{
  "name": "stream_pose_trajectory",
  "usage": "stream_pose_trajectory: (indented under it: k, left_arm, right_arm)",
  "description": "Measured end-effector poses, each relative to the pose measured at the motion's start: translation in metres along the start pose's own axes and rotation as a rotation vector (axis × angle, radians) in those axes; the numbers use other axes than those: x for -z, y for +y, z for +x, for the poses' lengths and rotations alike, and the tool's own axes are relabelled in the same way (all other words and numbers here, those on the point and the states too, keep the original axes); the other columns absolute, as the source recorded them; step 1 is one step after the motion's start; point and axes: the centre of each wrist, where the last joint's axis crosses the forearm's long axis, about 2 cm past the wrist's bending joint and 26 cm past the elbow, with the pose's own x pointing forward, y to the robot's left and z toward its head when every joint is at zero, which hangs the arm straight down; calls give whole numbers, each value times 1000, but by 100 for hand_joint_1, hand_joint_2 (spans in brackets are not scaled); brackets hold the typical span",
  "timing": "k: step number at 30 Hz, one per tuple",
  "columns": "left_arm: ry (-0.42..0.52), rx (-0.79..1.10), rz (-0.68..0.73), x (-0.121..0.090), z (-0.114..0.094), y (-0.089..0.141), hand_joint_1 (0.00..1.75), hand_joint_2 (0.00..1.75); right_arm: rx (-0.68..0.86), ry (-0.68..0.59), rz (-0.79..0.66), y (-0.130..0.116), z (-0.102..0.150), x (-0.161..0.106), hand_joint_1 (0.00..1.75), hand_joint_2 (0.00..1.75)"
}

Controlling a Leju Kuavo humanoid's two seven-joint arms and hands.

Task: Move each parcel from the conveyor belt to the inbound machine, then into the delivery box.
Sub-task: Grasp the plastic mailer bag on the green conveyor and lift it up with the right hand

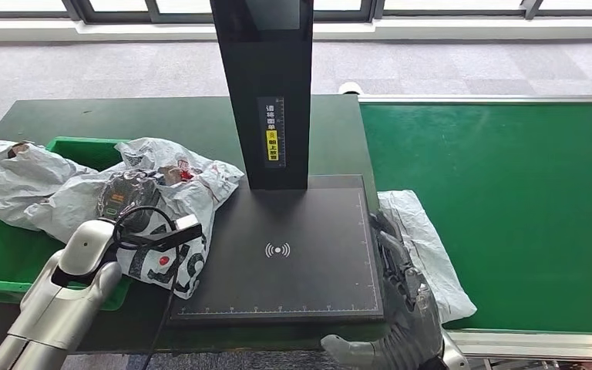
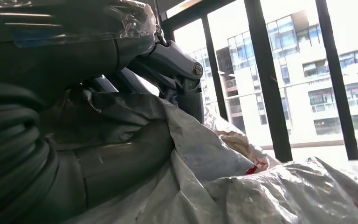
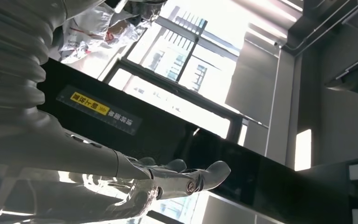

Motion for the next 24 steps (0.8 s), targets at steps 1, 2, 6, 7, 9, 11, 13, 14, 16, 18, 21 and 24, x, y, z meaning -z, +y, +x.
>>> stream_pose_trajectory:
  k: [1,2,6,7,9,11,13,14,16,18,21,24]
  left_arm:
    - [0,-1,23,2,2,2,175,175]
    - [3,-4,49,4,4,4,175,175]
    - [53,-37,198,23,7,25,175,175]
    - [70,-50,233,29,5,32,175,175]
    - [104,-73,283,40,0,45,175,175]
    - [145,-92,319,48,-7,55,175,175]
    - [195,-98,355,54,-17,66,175,175]
    - [221,-99,373,56,-23,72,175,175]
    - [264,-100,402,59,-35,82,175,175]
    - [297,-103,419,60,-43,88,175,175]
    - [342,-100,436,59,-53,91,175,175]
    - [352,-98,439,59,-55,91,175,175]
  right_arm:
    - [-5,-4,-8,0,1,1,0,175]
    - [-10,-6,-17,0,1,2,0,175]
    - [-40,-9,-64,-1,3,6,0,175]
    - [-46,-9,-74,-1,4,7,0,175]
    - [-51,-7,-86,-1,4,7,0,175]
    - [-50,-2,-91,-1,5,8,0,175]
    - [-44,2,-94,-2,4,9,0,175]
    - [-41,3,-95,-2,4,9,0,175]
    - [-36,2,-97,-2,4,11,0,175]
    - [-32,1,-95,-3,3,13,0,175]
    - [-19,0,-86,-4,3,17,0,175]
    - [-17,-1,-84,-5,3,18,0,175]
